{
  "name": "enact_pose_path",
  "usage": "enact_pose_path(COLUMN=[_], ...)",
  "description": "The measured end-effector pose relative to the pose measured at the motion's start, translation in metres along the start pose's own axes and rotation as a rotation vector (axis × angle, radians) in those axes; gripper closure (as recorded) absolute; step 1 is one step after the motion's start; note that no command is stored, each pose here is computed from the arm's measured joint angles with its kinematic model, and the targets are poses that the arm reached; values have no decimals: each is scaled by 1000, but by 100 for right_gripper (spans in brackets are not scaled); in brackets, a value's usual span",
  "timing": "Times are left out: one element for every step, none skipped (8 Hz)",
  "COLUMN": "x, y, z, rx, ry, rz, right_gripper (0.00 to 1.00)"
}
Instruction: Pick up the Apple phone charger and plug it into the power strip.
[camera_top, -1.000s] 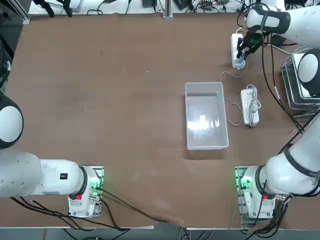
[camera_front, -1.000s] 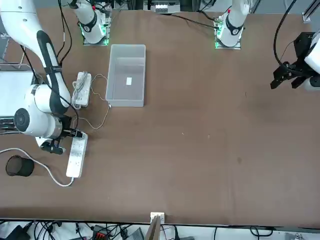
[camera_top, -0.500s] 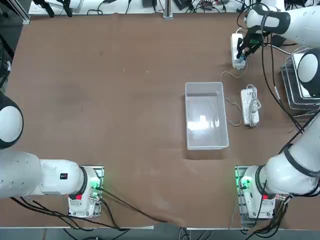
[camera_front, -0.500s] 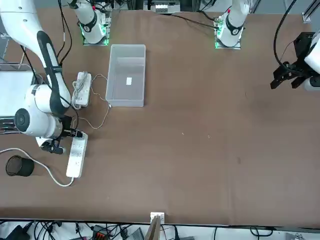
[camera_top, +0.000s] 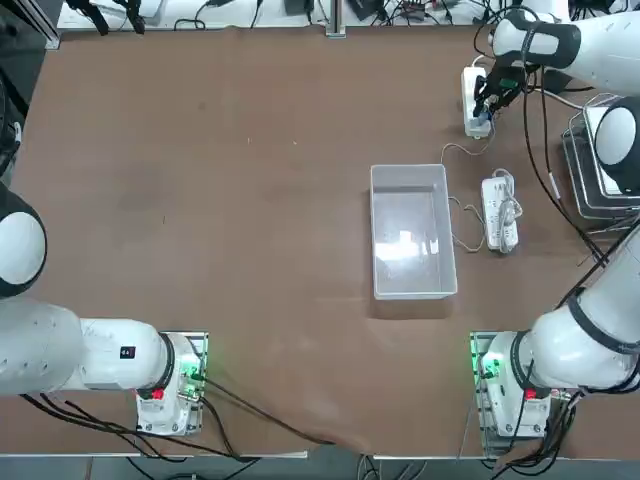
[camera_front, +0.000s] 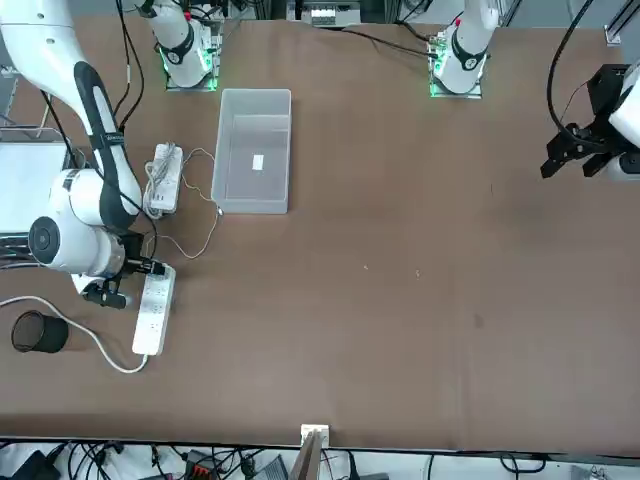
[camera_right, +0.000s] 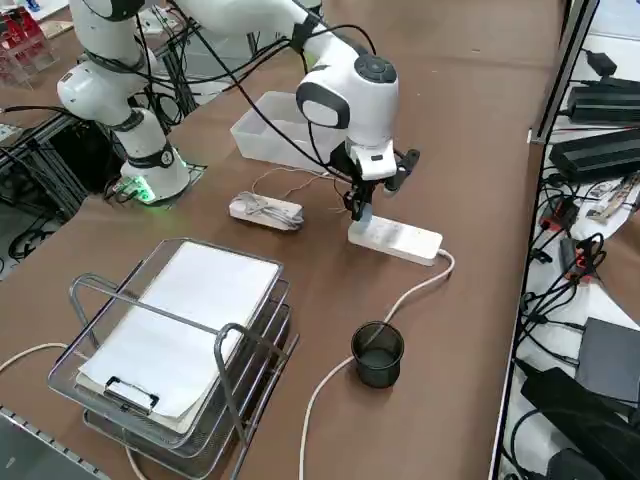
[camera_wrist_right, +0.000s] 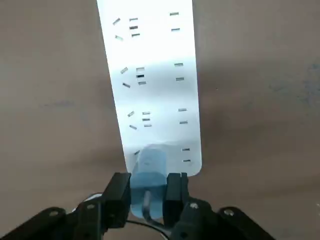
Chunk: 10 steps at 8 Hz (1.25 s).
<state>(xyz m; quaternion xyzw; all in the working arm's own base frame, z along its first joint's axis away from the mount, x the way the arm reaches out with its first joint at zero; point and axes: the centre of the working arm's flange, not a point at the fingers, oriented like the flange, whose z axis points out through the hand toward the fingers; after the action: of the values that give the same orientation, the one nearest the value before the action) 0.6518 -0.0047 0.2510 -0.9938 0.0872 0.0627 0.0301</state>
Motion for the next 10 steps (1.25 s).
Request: enact_pose_path(x=[0, 0, 1, 1, 2, 2, 2, 2, 2, 2], y=[0, 0, 0, 0, -1, -1, -1, -1, -1, -1], z=[0, 0, 0, 1, 1, 1, 1, 1, 2, 2], rx=[0, 1, 1, 2, 2, 2, 2, 2, 2, 2], ry=[1, 4, 7, 9, 10, 10, 10, 10, 10, 11], rz=[0, 0, 0, -1, -1, -1, -2, -2, -2, -2], right_gripper=[64, 64, 64, 64, 64, 64, 64, 64, 64, 64])
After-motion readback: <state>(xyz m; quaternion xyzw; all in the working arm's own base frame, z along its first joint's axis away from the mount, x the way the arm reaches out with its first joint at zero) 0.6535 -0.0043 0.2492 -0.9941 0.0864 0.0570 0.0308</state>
